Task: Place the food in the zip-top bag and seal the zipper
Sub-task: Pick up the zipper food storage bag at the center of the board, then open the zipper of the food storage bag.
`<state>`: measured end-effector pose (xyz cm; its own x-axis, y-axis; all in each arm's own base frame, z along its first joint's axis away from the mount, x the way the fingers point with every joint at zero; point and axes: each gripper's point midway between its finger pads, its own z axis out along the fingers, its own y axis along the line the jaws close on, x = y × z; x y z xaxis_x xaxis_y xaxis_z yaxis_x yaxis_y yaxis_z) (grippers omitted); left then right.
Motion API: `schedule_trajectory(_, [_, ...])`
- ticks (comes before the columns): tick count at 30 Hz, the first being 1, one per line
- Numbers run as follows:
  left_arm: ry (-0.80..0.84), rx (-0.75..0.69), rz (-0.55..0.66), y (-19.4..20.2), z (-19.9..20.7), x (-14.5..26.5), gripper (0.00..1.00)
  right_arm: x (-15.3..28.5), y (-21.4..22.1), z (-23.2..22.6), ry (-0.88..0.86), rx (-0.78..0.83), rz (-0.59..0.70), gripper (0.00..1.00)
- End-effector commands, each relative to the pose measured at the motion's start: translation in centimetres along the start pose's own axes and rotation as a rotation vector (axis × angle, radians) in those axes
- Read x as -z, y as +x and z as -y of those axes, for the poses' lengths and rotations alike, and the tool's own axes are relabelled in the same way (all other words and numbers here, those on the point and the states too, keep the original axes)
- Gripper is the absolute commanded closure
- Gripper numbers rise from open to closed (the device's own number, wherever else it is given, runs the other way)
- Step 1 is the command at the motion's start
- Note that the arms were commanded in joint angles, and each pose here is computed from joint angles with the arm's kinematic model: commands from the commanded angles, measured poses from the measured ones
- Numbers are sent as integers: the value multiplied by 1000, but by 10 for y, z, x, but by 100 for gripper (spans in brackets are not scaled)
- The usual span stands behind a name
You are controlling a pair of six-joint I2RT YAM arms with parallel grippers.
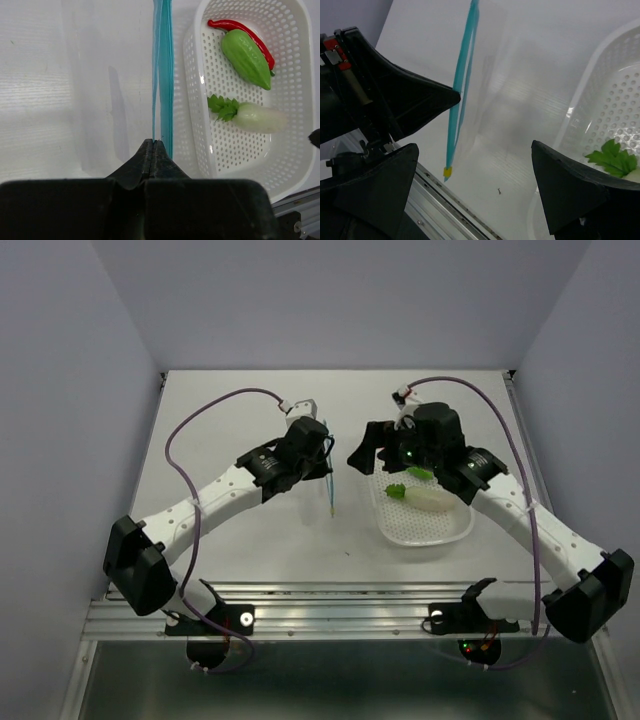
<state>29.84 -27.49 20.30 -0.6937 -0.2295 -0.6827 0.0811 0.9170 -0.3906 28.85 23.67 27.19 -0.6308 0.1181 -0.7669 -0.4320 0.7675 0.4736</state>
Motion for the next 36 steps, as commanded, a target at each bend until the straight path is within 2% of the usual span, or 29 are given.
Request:
schedule_trajectory(1, [18, 40, 50, -12, 1, 12, 100, -23, -19, -25, 35, 18, 74, 0])
schedule_trajectory(5, [24, 44, 49, -11, -1, 15, 100, -42, -14, -33, 125, 49, 66, 0])
schedule_trajectory(10, [37, 50, 49, -10, -1, 20, 100, -71, -9, -20, 243, 30, 54, 0])
schedule_trajectory(31, [35, 60, 69, -13, -5, 28, 100, -109, 20, -4, 368, 38, -15, 1])
schedule_trajectory(33, [31, 62, 71, -14, -5, 29, 100, -110, 21, -4, 369, 36, -17, 5])
schedule_trajectory(36, [16, 65, 80, -15, -8, 28, 100, -113, 25, -6, 353, 34, -30, 25])
